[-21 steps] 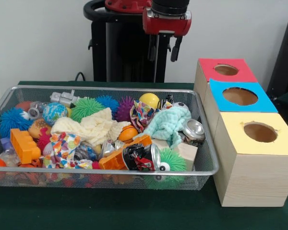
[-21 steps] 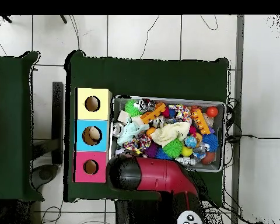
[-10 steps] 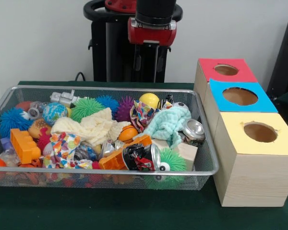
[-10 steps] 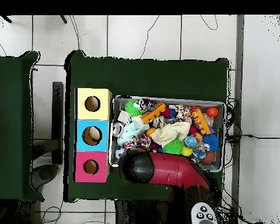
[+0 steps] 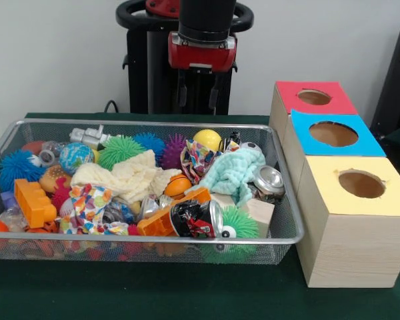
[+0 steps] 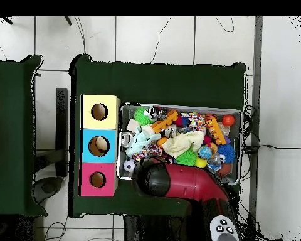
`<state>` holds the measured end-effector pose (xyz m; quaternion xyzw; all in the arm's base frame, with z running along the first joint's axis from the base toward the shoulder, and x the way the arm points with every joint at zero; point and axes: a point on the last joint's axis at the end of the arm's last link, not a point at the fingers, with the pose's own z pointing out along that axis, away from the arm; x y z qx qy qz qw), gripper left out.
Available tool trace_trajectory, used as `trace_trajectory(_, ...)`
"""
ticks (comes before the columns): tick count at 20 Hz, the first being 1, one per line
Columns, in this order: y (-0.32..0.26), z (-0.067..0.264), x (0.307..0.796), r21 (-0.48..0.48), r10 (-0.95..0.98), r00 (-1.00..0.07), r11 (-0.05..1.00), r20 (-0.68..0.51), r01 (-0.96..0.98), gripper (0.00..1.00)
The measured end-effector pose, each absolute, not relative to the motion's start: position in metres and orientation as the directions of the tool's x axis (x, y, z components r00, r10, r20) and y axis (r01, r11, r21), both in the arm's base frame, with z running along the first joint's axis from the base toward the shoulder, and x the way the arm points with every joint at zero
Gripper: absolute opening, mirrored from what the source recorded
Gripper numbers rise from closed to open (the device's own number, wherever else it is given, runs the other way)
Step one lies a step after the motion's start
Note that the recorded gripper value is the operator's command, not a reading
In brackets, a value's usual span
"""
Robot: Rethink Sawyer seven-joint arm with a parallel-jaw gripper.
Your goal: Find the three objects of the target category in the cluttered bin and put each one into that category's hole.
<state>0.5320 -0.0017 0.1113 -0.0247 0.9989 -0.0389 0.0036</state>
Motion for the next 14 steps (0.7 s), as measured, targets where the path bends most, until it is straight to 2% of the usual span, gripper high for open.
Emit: trace_trajectory(14, -0.03, 0.108, 0.542, -0.072, -0.004, -0.999, 0.997, -0.045, -0.001, 1.0)
